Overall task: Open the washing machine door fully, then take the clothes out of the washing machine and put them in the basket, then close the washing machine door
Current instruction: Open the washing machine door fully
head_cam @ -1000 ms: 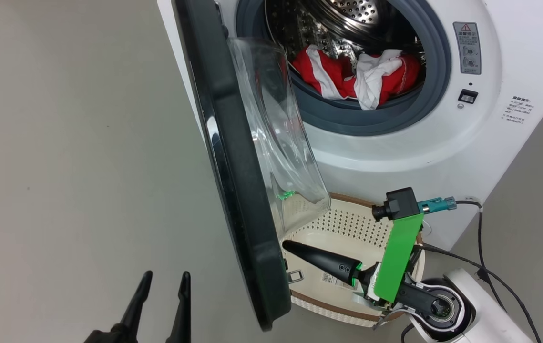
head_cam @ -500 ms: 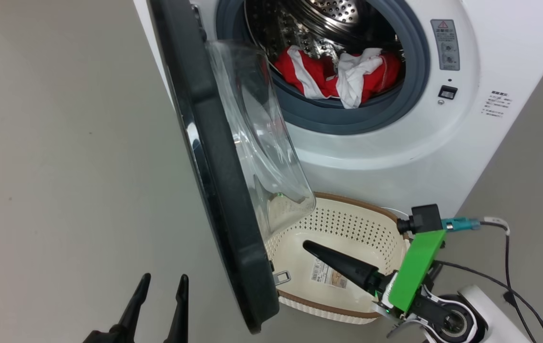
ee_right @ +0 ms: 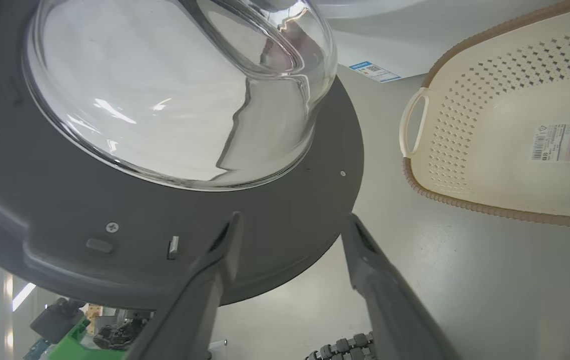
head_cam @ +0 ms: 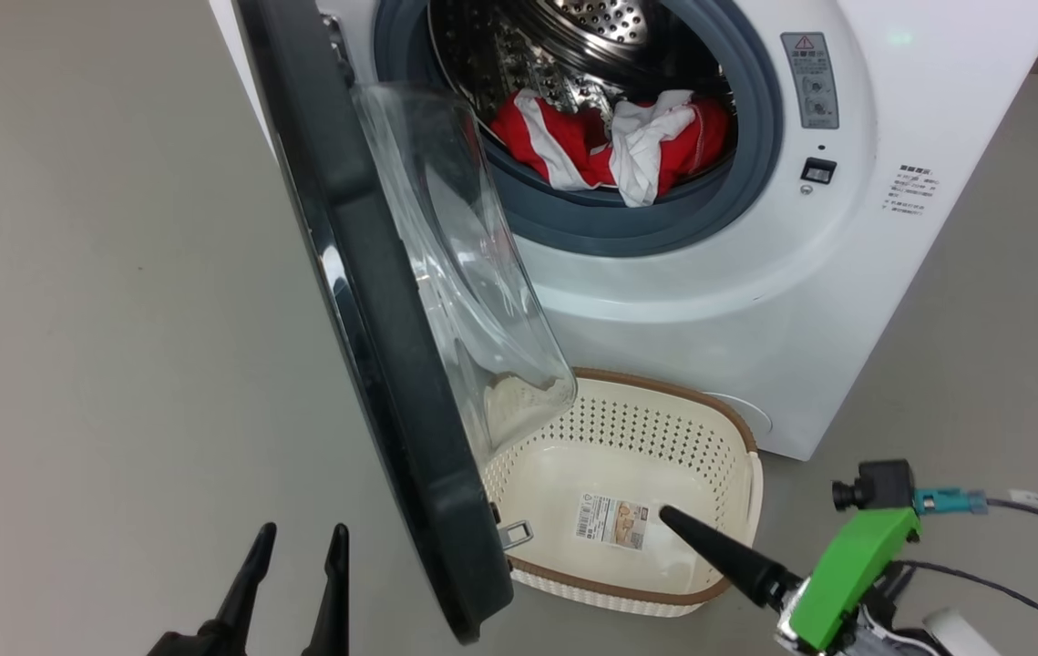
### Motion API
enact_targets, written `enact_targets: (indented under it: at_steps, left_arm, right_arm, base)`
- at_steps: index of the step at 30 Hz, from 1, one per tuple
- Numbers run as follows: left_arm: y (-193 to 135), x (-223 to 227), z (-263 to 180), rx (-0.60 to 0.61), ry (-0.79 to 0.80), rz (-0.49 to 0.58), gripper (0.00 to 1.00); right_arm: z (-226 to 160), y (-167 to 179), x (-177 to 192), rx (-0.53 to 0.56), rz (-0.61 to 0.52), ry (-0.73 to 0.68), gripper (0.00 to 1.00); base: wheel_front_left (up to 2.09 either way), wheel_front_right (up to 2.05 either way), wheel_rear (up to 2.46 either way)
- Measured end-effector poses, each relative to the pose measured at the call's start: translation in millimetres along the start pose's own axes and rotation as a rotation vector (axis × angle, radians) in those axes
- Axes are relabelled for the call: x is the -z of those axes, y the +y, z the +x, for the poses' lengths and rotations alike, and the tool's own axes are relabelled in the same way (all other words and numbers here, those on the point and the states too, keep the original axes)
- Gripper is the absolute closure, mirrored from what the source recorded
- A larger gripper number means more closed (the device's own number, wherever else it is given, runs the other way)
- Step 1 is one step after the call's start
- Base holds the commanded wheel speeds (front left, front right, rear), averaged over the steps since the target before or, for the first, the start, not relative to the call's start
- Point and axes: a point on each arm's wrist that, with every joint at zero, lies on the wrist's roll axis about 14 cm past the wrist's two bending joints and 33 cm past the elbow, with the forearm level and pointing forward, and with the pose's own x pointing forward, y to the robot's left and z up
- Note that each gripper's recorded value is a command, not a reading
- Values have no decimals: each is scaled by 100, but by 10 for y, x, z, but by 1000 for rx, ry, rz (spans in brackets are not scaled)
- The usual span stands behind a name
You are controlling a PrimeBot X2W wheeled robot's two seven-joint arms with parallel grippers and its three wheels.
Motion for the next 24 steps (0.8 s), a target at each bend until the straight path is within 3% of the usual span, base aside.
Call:
enact_targets:
  at_steps: [11,24]
  left_arm:
    - [-24,-5,24,9,-3,-2,0]
    - [-28,21,41,11,6,0,0]
  right_arm:
    - [-217,-501,-90,184,-232,-119,0]
    - [-310,-662,-311,231,-526,-253,0]
  base:
    - [0,0,0]
    - [0,0,0]
